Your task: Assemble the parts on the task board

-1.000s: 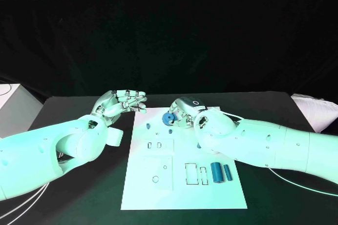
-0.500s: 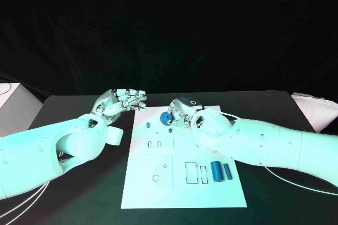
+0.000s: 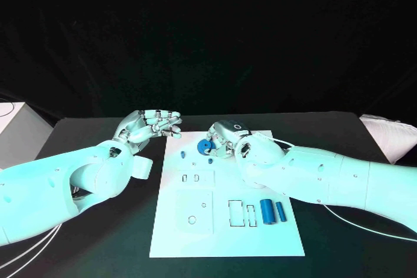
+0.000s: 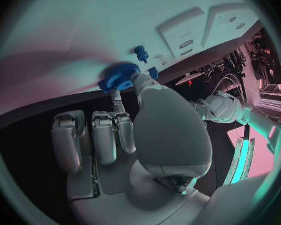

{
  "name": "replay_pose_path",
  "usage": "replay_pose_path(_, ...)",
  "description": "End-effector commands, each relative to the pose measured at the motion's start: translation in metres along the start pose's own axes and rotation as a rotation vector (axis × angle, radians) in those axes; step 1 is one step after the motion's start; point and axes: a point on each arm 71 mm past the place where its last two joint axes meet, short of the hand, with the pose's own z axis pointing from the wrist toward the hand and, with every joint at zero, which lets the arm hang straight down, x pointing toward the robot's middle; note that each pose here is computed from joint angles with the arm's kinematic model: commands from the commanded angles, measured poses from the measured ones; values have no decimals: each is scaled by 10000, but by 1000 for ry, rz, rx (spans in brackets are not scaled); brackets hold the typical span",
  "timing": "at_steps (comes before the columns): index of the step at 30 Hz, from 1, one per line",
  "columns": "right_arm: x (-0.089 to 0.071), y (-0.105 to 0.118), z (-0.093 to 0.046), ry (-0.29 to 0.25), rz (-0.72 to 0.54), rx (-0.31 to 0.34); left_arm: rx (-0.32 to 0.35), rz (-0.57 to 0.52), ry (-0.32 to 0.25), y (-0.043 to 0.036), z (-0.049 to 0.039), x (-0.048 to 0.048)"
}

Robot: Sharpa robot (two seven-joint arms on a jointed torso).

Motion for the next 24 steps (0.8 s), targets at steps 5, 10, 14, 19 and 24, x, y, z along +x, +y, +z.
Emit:
replay_pose_path(5, 20, -11, -29, 28, 16, -12, 7, -7, 19, -12, 5, 21)
replay_pose_path(10, -9, -41, -74, 8, 28, -14, 6, -6, 18, -12, 4, 16)
replay_pose_path(14, -53, -79, -129, -24, 42, -16, 7, -5, 17, -12, 2, 11)
replay_pose_path(19, -178, -160, -246, -81, 76, -19, 6, -4, 14, -13, -2, -2)
replay_pose_path(24, -397, -356, -417, -113, 138, -12, 7, -3, 14, -12, -3, -11)
